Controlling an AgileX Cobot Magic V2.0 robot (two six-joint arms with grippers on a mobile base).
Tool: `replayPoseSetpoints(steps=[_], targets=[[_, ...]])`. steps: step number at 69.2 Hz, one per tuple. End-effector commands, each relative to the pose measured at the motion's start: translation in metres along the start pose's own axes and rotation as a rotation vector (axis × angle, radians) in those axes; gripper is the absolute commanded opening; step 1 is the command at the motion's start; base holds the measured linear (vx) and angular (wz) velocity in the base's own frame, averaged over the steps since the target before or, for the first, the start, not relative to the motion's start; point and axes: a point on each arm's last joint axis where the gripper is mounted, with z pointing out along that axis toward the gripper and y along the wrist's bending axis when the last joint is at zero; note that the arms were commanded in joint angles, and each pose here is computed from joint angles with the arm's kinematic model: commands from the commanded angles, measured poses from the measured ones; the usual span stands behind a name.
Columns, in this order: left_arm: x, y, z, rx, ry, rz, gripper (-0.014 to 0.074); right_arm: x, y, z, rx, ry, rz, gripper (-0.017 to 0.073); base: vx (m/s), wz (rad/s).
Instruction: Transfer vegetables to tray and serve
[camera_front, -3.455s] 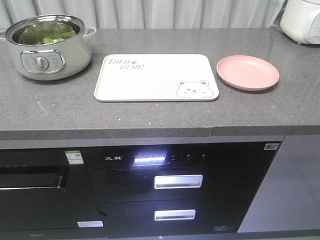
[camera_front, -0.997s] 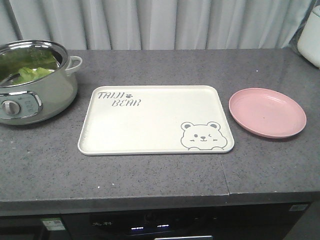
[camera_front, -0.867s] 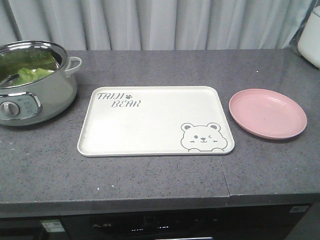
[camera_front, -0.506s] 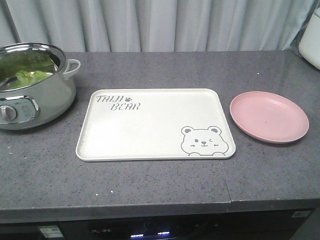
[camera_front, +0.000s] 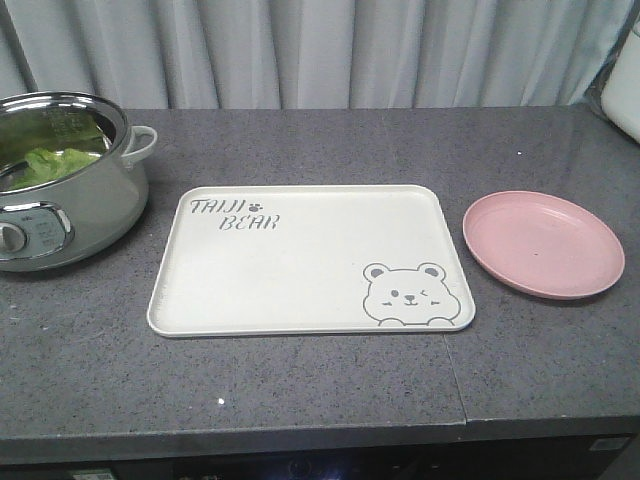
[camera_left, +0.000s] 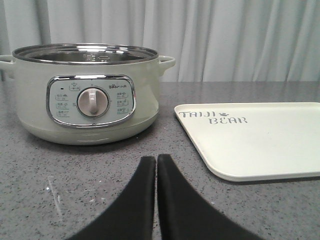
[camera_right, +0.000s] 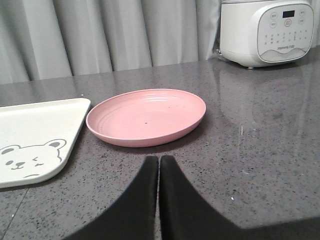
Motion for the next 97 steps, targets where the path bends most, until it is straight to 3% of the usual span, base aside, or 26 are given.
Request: replayPoseSetpoints(steps=[1, 97], targets=[[0.0015, 0.0006, 0.0001, 0.0, -0.062, -0.009, -0.0006, -0.0024, 0.0008, 0.0001, -0.01, -0.07, -0.008, -0.0003, 0.03, 0.0], [0.0015, 0.0006, 0.0001, 0.0, -0.062, -0.009, -0.0006, -0.0024, 0.0008, 0.0001, -0.01, -0.07, -0.009, -0.0003, 0.02, 0.0]])
